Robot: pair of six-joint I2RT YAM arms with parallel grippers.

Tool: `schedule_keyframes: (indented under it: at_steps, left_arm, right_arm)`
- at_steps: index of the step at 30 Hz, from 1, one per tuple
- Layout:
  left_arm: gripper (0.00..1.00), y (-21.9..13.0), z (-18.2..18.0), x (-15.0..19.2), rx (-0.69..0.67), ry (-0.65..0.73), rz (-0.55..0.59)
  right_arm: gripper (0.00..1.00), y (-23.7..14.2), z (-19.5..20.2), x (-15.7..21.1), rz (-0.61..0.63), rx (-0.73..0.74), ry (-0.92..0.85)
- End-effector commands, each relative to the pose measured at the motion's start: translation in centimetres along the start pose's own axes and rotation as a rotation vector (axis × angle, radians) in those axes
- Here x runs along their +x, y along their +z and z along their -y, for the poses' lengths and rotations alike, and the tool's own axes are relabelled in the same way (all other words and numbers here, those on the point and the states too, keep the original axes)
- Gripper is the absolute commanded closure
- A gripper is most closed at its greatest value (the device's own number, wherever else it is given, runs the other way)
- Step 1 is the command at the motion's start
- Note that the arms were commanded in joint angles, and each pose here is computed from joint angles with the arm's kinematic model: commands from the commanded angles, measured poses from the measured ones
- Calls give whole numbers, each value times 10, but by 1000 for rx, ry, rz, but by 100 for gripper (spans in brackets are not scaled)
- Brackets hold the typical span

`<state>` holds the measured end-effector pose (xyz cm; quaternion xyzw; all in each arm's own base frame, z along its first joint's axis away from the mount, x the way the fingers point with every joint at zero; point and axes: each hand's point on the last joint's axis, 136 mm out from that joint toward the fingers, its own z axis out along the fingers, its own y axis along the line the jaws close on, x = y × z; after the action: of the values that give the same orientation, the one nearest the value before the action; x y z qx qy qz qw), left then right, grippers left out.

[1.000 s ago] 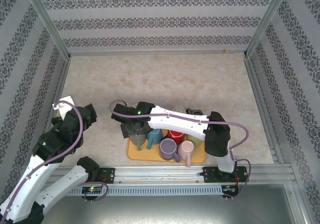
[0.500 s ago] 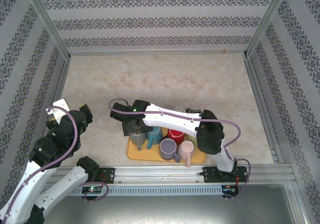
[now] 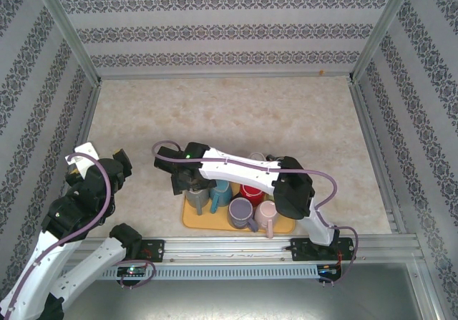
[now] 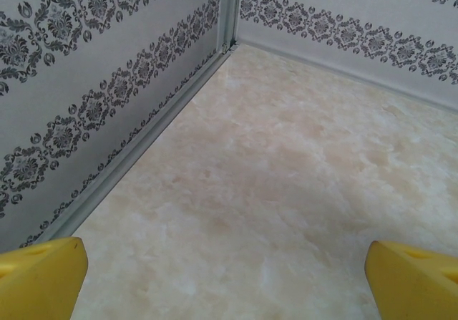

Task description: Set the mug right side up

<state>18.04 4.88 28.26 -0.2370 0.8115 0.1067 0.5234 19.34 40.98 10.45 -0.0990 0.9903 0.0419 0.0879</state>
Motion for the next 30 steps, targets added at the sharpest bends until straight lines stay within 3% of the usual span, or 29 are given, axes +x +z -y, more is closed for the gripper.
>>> schedule_keyframes:
  at_steps: [1,16,30]
  left_arm:
    - [0,0,-8,-2,-31,-16,20]
    - [0,0,-10,-3,-35,-32,29]
    - [0,0,-10,-3,-31,-37,33]
  right_arm:
    - [16,28,2,8,-72,38,-3]
    - [29,8,11,14,-35,171,-87]
    - [23,38,22,25,-117,169,-39]
